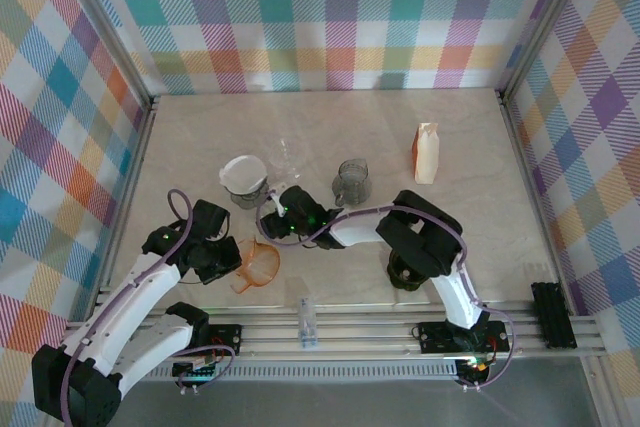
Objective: Place the coffee filter in the dripper
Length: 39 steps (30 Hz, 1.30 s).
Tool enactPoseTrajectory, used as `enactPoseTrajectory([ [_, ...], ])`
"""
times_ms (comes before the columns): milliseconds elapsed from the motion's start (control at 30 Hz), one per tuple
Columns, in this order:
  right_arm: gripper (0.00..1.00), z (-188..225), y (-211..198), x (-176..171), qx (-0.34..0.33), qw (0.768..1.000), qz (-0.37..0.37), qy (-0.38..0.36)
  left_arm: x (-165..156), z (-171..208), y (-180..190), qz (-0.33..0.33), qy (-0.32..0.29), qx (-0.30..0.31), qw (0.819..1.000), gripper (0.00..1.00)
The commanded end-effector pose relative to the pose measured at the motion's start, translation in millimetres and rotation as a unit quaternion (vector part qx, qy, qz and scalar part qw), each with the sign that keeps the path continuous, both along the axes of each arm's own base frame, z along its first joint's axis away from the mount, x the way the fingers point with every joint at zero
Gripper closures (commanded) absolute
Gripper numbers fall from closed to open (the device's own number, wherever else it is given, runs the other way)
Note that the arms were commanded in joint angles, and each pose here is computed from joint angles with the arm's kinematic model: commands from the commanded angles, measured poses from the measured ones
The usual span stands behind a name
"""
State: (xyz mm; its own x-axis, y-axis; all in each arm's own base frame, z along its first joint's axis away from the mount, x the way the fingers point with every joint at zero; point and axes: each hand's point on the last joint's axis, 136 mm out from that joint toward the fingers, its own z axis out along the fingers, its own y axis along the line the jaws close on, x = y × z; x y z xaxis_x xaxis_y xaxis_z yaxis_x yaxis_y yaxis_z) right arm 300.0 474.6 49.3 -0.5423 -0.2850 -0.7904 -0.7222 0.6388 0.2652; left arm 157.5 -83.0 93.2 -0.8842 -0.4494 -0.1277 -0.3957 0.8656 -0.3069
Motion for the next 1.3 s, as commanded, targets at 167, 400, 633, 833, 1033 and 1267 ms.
enactPoseTrajectory([
  [167, 0.32, -4, 22, 11, 0.003, 1.000, 0.017, 0.016, -2, 2, 0, 0.010, 0.004, -0.009, 1.000, 1.00],
  [400, 0.28, 4, -2, -6, 0.011, 1.000, 0.013, 0.026, 1, 3, -2, 0.008, -0.003, -0.014, 1.000, 1.00],
  [633, 0.27, 25, -52, -33, 0.018, 0.999, -0.026, 0.029, 16, 18, -16, -0.021, -0.038, -0.010, 0.999, 1.00],
  [833, 0.27, 58, -113, -40, 0.005, 0.995, -0.098, 0.003, 36, 32, -58, -0.089, -0.074, 0.032, 0.993, 1.00],
  [1033, 0.26, 99, -177, -41, -0.023, 0.983, -0.179, -0.038, 57, 41, -110, -0.161, -0.100, 0.072, 0.979, 1.00],
  [1267, 0.25, 114, -255, -53, -0.052, 0.961, -0.267, -0.047, 72, 25, -155, -0.223, -0.086, 0.109, 0.965, 1.00],
])
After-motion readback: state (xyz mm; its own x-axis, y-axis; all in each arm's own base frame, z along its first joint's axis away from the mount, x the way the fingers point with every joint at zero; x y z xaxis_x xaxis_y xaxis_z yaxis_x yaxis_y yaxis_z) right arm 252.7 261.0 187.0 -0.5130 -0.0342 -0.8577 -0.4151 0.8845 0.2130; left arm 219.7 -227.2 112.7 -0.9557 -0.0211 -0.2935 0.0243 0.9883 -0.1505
